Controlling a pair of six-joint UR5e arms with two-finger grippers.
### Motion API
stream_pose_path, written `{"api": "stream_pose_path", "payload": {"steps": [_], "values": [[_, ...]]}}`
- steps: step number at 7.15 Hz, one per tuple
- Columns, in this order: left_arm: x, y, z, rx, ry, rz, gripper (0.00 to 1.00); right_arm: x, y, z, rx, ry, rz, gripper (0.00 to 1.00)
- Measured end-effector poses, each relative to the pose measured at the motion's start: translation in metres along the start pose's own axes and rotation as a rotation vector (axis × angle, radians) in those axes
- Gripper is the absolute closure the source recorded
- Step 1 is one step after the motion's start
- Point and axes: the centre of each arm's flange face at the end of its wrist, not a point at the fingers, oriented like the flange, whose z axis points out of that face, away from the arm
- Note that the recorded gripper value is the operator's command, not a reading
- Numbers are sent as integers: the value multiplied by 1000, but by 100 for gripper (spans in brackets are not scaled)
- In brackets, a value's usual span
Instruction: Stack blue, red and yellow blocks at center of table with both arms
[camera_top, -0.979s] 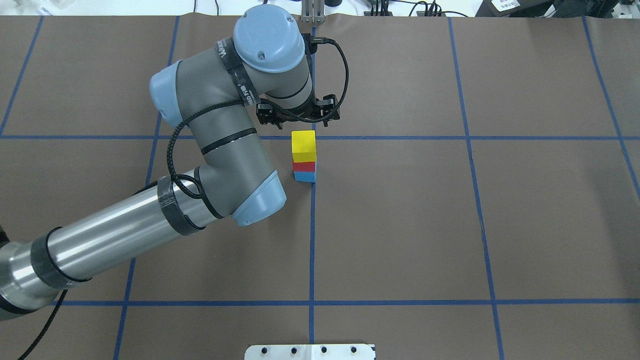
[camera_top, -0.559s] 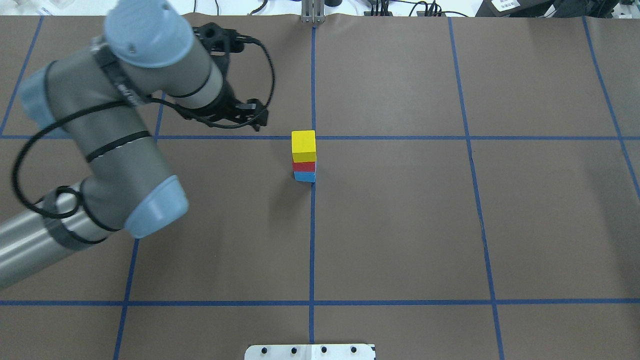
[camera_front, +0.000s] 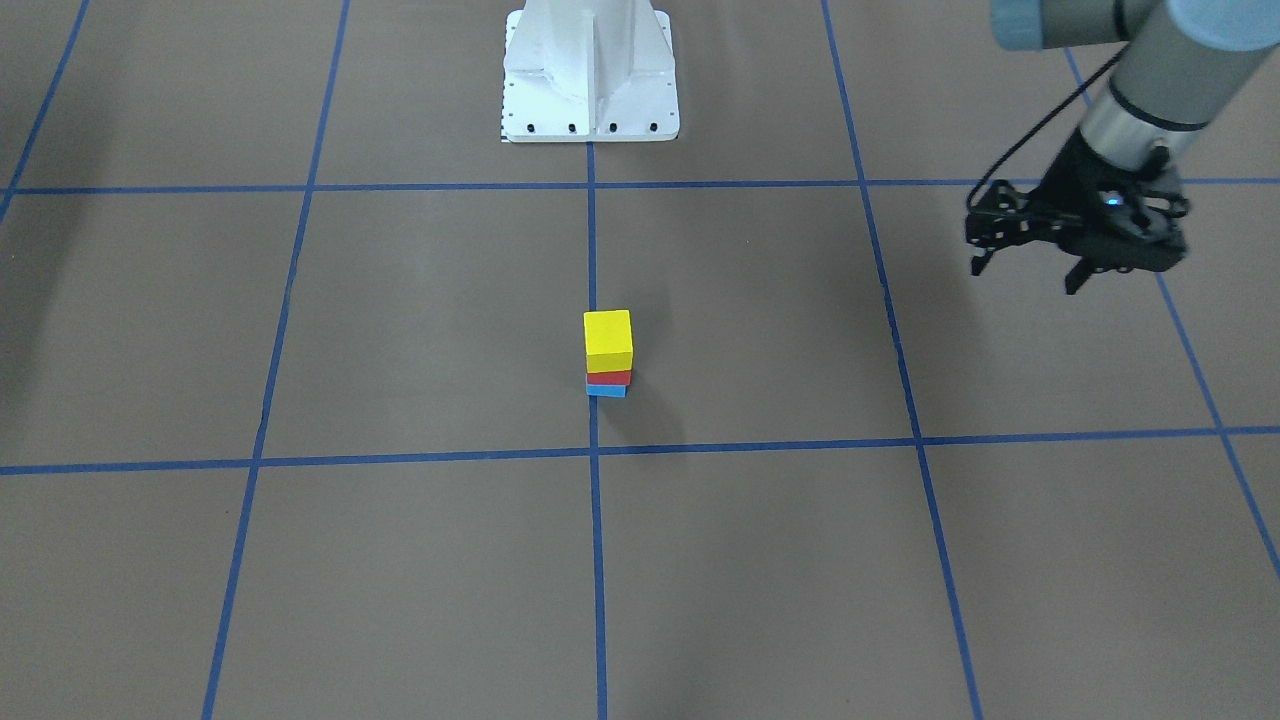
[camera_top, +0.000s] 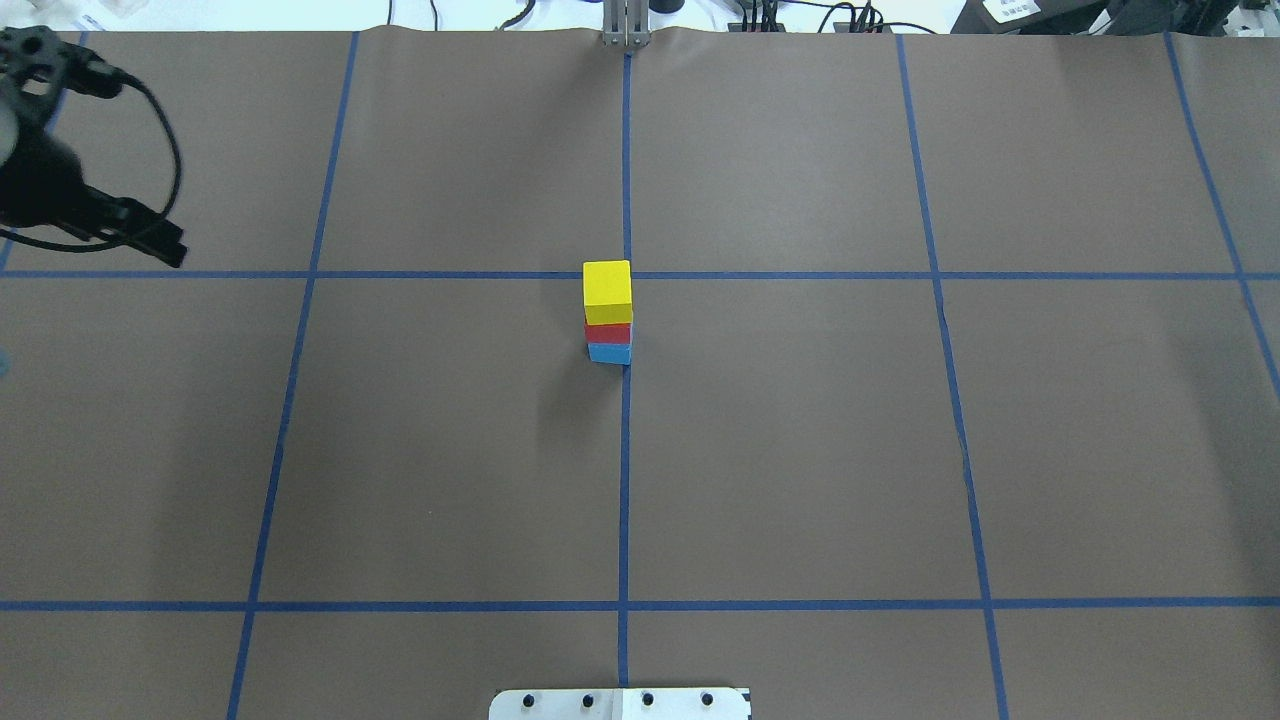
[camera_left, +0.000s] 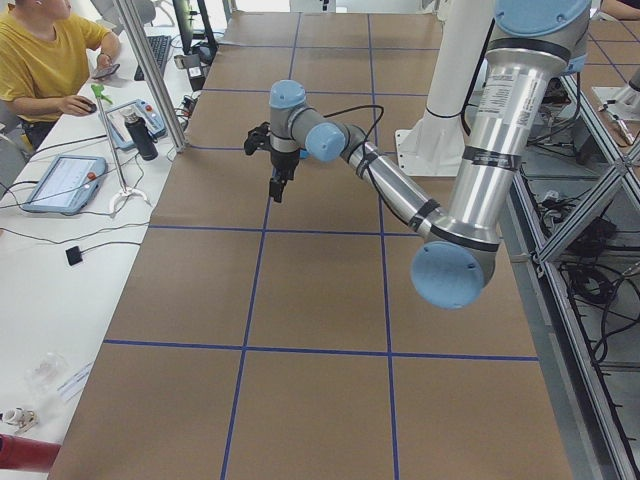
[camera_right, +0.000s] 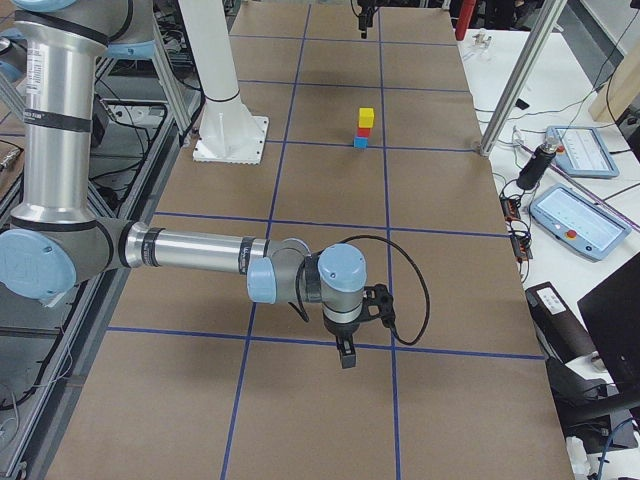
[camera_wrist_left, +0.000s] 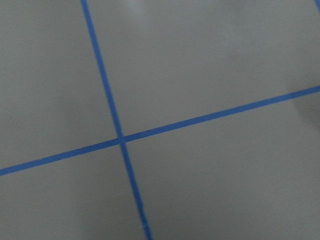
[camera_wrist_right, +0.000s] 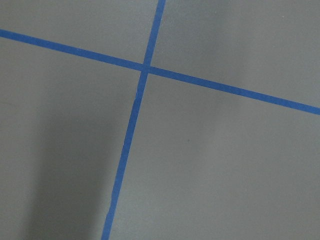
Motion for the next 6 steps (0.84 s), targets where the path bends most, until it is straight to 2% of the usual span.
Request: {"api": "stream_pose_path", "payload": {"steps": [2, 3, 4, 5, 6], "values": [[-123, 63, 14, -81, -81, -78, 0, 0, 1, 1, -2, -1, -1, 0], [-166, 81, 18, -98, -102, -144, 0, 0, 2, 1, -2, -2, -1, 0], [-209, 96, 11, -89, -105, -229, 0, 0, 2, 1, -3, -2, -2, 0], [-245, 119, 1, -69, -55, -296, 0, 0, 2, 1, -2, -2, -2, 0], [-267, 150, -6, -42, 40, -313, 0, 0, 2, 1, -2, -2, -3, 0]]}}
